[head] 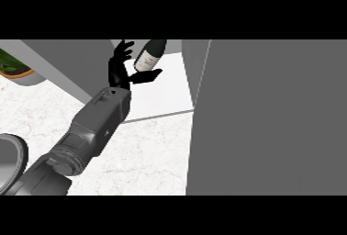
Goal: Pick up the wine, place it into the cabinet and close the cabinet
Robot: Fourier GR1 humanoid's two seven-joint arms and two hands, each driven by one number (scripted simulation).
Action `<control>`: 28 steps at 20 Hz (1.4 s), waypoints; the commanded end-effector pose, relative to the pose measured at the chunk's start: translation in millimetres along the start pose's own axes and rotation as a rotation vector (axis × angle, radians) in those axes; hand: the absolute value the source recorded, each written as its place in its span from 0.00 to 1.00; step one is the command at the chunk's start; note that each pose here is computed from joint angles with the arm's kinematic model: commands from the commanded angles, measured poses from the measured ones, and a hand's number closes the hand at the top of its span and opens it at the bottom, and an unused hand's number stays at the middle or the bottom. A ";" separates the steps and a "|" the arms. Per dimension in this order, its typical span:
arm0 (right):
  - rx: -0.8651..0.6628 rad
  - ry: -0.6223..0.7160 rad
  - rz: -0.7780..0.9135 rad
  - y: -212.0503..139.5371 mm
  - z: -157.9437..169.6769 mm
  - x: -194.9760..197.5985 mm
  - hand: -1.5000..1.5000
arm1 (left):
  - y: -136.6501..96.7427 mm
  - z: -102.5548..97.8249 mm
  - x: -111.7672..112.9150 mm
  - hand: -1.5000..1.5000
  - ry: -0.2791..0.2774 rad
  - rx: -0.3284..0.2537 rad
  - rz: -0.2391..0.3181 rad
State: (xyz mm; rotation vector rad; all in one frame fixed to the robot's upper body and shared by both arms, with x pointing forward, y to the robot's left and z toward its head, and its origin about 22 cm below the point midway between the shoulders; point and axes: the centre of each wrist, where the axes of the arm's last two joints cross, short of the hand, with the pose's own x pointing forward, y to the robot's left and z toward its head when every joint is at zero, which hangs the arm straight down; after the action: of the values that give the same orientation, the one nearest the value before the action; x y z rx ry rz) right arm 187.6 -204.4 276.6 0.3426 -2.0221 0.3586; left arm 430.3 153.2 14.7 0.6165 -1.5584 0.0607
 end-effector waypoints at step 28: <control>-0.087 0.048 0.003 -8.6 21.2 17.1 0.00 | -12.8 -2.4 40.1 0.00 -0.237 -0.555 0.576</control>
State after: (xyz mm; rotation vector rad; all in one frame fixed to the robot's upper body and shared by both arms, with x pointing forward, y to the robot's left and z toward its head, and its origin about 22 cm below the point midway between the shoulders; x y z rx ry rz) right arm 184.3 -210.8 280.1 0.2729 -1.9751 0.2957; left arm 428.4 100.9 32.1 -0.2448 -1.8355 0.0155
